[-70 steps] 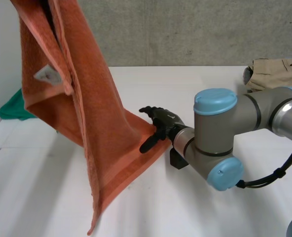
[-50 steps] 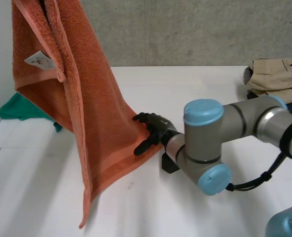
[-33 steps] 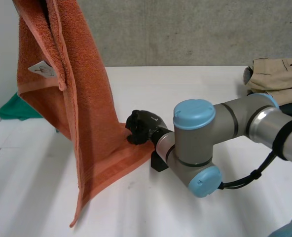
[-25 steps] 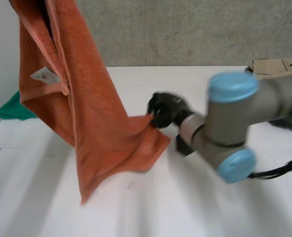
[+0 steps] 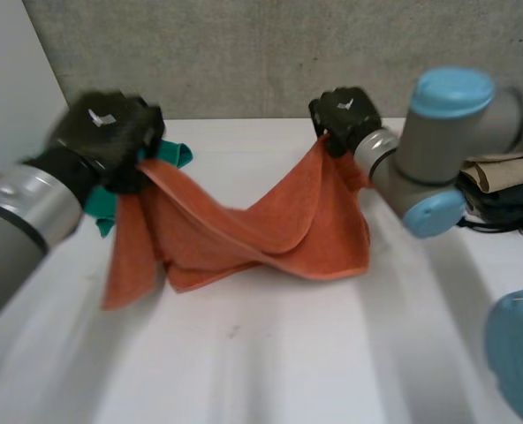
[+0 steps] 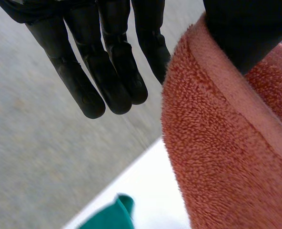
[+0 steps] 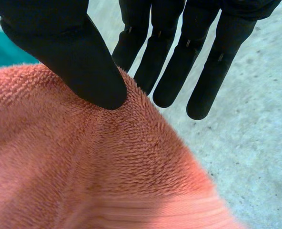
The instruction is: Fold the laundry.
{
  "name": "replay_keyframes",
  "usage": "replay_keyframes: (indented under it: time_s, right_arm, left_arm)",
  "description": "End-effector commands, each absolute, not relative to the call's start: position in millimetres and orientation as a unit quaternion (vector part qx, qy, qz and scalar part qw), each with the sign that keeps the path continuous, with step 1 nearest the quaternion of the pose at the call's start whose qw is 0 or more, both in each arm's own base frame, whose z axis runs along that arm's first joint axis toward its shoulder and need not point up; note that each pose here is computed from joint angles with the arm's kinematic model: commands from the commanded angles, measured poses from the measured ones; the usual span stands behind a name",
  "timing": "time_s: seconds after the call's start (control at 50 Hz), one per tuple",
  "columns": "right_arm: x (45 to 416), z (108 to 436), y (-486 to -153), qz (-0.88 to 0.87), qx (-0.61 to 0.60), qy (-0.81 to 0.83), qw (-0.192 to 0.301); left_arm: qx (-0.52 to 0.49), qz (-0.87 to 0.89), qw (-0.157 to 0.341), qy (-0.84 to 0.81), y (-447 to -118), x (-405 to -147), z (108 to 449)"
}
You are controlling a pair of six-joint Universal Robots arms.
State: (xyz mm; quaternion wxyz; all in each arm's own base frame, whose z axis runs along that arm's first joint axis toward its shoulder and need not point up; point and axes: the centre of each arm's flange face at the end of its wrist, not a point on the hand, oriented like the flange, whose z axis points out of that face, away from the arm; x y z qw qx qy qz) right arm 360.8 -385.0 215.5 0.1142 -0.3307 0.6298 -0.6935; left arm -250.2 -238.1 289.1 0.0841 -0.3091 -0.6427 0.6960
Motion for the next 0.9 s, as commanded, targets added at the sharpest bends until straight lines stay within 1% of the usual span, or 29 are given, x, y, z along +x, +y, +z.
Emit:
replay_keyframes:
  time_s: [0.02,0.08,0.2,0.26,0.28,0.34,0.36,0.42,0.44,0.5,0.52,0.6,0.68,0.78,0.84,0.9]
  right_arm:
    - [378.4,160.6,-403.9,-0.725,-0.329,0.601,0.069]
    - [382.2,147.5,-409.2,-0.743,-0.314,0.588,0.062]
    - [385.4,144.8,-413.3,-0.771,-0.291,0.564,0.059]
    - [380.4,166.4,-413.2,-0.778,-0.275,0.562,0.057]
    - [376.1,179.4,-408.9,-0.773,-0.272,0.571,0.057]
    - [366.8,198.5,-398.6,-0.756,-0.276,0.591,0.056]
    - [359.8,210.8,-389.2,-0.742,-0.284,0.605,0.056]
    - [347.0,220.2,-374.0,-0.710,-0.303,0.633,0.055]
    - [338.5,223.4,-360.7,-0.681,-0.319,0.657,0.056]
    - [325.9,224.7,-341.8,-0.636,-0.341,0.689,0.057]
    - [316.9,221.1,-329.7,-0.604,-0.355,0.712,0.054]
    - [298.1,204.9,-305.8,-0.537,-0.383,0.750,0.046]
    - [290.0,181.1,-292.6,-0.508,-0.412,0.755,0.036]
    - [289.1,152.7,-284.5,-0.508,-0.439,0.740,0.033]
    - [290.6,134.4,-288.1,-0.532,-0.443,0.721,0.026]
    - [292.3,126.7,-291.8,-0.548,-0.442,0.709,0.022]
  left_arm:
    - [-0.358,0.652,0.045,-0.667,-254.0,-266.5,236.7]
    - [-0.368,0.641,0.031,-0.673,-257.1,-269.4,225.9]
    - [-0.369,0.647,0.021,-0.667,-260.3,-272.0,228.3]
    - [-0.368,0.651,0.021,-0.664,-261.2,-272.9,231.7]
    - [-0.367,0.653,0.020,-0.662,-262.2,-272.8,233.0]
    - [-0.365,0.657,0.019,-0.660,-263.2,-272.5,236.4]
    - [-0.362,0.660,0.018,-0.658,-264.1,-272.1,239.6]
    - [-0.359,0.666,0.018,-0.654,-264.5,-271.8,244.6]
    - [-0.357,0.669,0.017,-0.652,-265.2,-271.0,248.0]
    - [-0.352,0.675,0.019,-0.648,-266.0,-269.9,253.4]
    - [-0.349,0.678,0.019,-0.646,-266.6,-269.5,256.7]
    - [-0.344,0.679,0.022,-0.648,-268.7,-269.3,259.1]
    - [-0.341,0.681,0.024,-0.648,-269.8,-269.7,261.3]
    - [-0.340,0.679,0.024,-0.650,-272.7,-269.8,259.2]
    - [-0.338,0.677,0.021,-0.653,-276.1,-267.2,257.0]
    - [-0.336,0.676,0.019,-0.656,-278.9,-265.0,255.4]
